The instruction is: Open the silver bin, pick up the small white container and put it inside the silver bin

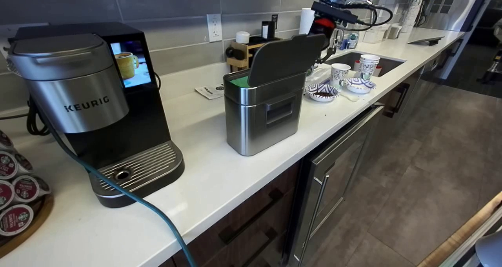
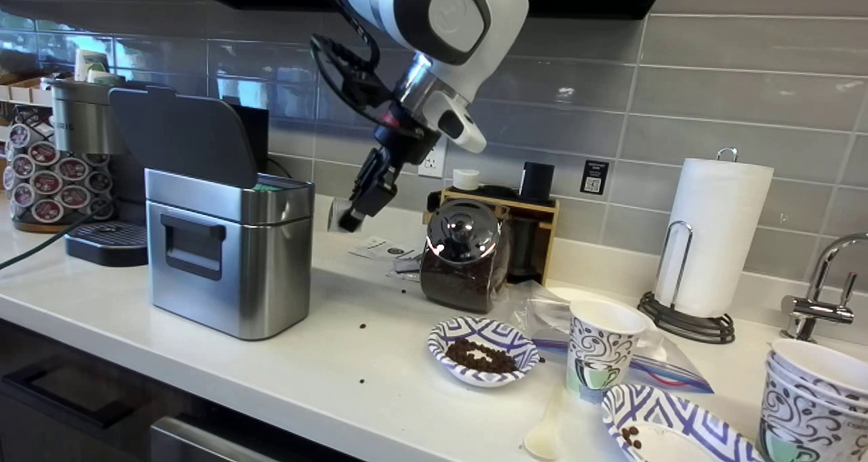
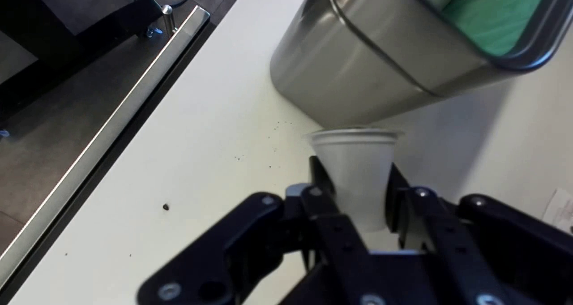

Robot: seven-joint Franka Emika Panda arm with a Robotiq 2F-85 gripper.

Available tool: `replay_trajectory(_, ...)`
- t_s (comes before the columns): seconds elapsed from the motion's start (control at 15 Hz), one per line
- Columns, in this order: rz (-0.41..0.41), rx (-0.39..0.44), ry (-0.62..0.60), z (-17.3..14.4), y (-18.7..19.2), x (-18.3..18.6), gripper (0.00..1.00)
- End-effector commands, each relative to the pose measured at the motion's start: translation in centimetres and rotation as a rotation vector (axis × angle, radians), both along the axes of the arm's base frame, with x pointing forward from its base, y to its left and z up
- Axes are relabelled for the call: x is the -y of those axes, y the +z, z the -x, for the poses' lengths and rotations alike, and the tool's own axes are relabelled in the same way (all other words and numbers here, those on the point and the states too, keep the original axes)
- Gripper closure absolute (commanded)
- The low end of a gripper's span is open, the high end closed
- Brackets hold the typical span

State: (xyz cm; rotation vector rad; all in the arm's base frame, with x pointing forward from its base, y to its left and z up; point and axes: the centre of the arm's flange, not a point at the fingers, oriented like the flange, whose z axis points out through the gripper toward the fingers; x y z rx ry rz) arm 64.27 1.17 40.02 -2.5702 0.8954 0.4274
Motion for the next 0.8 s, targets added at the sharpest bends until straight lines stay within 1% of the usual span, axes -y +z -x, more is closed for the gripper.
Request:
replay_trajectory(0.0,-0.004,0.092,0.094,0.2,4.2,-0.8,0.92)
replay_trajectory(0.07,-0.015,0.125,0.118,0.0,5.1,-1.3,0.92)
replay_trajectory(0.27,-0.070,0.182,0.193,-0.3,6.7,-2.8,0.92)
replay_trajectory(0.53,-0.170,0.191,0.270,-0.5,7.6,-4.9,0.92)
replay_trajectory(0.73,-0.252,0.162,0.328,-0.2,7.9,-6.3,0.92)
